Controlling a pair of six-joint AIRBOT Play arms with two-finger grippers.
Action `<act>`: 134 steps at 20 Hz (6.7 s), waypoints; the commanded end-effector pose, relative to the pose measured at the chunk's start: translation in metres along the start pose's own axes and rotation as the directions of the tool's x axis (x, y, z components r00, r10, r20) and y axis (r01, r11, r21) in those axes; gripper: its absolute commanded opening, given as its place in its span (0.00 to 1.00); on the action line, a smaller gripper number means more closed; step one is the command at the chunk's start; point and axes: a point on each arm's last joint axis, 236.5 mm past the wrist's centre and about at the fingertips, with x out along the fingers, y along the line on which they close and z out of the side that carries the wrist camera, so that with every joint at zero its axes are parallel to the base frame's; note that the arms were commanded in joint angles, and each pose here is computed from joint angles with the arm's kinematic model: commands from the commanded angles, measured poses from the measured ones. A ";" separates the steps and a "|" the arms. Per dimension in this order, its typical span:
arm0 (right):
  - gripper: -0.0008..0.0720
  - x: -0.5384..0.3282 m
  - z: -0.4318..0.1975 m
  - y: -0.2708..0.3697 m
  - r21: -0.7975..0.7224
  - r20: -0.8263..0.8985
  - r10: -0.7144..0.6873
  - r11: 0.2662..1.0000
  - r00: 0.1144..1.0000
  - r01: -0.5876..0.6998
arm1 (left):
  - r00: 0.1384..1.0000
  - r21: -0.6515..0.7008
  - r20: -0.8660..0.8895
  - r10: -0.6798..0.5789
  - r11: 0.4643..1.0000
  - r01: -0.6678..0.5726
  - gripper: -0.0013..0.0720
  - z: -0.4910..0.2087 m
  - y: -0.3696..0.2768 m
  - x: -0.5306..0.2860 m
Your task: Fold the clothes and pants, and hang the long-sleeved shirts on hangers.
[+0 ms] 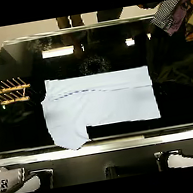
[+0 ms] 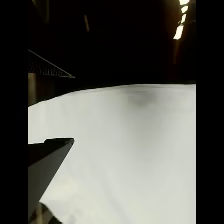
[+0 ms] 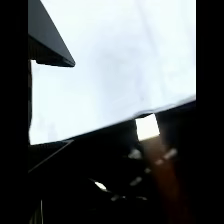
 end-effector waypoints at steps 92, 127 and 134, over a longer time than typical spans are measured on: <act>0.06 0.052 -0.004 0.037 -0.144 0.150 -0.011 0.989 0.989 0.032 | 0.971 -0.092 0.002 -0.241 0.966 0.240 0.04 0.021 -0.104 0.037; 0.84 0.139 0.067 -0.014 0.156 -0.009 0.310 0.939 0.951 -0.305 | 0.989 0.080 0.095 -0.111 0.991 0.103 0.47 0.133 -0.137 -0.007; 0.65 0.169 0.059 0.021 0.089 -0.056 0.296 0.953 0.954 -0.290 | 0.989 0.080 0.095 -0.111 0.991 0.103 0.47 0.133 -0.137 -0.007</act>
